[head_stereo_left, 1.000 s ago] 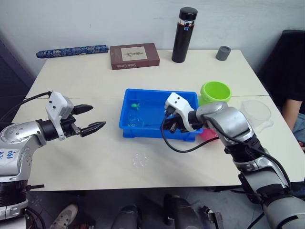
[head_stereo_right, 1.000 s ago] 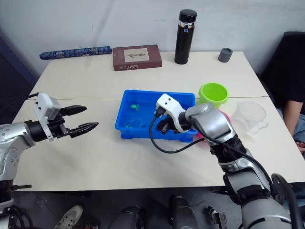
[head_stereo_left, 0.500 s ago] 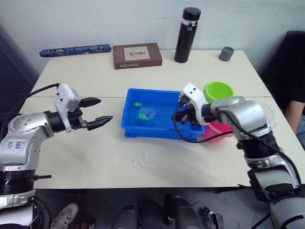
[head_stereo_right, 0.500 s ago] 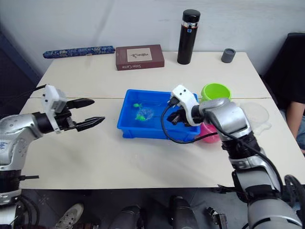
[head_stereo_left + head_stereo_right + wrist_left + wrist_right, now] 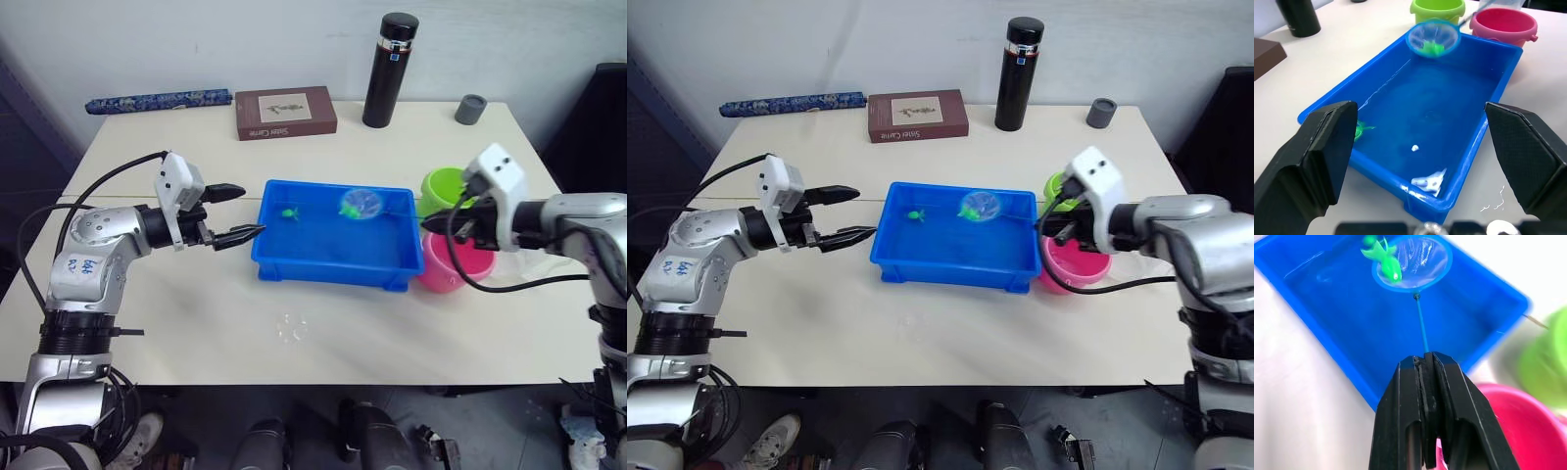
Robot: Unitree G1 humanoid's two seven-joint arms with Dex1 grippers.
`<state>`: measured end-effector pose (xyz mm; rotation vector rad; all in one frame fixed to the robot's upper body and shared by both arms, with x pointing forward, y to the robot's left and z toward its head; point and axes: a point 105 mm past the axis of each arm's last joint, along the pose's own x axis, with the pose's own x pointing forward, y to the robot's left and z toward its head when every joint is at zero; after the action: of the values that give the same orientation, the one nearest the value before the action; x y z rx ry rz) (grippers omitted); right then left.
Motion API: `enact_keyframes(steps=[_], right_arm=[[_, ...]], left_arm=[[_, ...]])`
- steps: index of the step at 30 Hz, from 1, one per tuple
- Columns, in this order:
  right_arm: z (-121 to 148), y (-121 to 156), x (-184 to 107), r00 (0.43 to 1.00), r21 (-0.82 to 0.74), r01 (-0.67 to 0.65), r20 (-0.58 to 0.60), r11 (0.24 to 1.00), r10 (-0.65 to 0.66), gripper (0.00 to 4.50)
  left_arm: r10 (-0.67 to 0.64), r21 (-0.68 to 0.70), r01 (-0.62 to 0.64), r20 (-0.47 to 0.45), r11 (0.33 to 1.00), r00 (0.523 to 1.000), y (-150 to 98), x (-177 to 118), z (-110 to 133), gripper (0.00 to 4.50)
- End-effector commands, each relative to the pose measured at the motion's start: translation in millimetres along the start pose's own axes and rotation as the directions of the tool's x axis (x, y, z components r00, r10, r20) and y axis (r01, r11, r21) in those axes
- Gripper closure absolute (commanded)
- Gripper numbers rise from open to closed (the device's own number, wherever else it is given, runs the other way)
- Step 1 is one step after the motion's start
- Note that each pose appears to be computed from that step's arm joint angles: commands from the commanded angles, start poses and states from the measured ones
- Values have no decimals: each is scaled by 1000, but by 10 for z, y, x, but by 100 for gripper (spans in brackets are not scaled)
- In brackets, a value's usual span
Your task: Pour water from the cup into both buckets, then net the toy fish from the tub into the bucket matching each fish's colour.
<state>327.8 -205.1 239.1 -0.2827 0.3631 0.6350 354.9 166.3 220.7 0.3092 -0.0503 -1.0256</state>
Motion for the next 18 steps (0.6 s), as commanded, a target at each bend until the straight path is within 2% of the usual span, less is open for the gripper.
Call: enact_keyframes(steps=[1,4,8,18], right_arm=[[102,-235,-322,988,5,141,60,990,-141,450],[77,-451,-445,965,25,252,64,967,-253,450],[7,-695,-499,921,-23,389,27,921,-389,450],[-128,-843,-402,836,-359,503,-30,786,-548,450]], left_arm=[[-19,56,17,28,998,999,45,53,149,4],[-33,63,30,36,998,999,79,119,180,4],[-47,74,44,42,996,998,101,208,195,4],[-113,92,105,86,990,990,80,438,296,4]])
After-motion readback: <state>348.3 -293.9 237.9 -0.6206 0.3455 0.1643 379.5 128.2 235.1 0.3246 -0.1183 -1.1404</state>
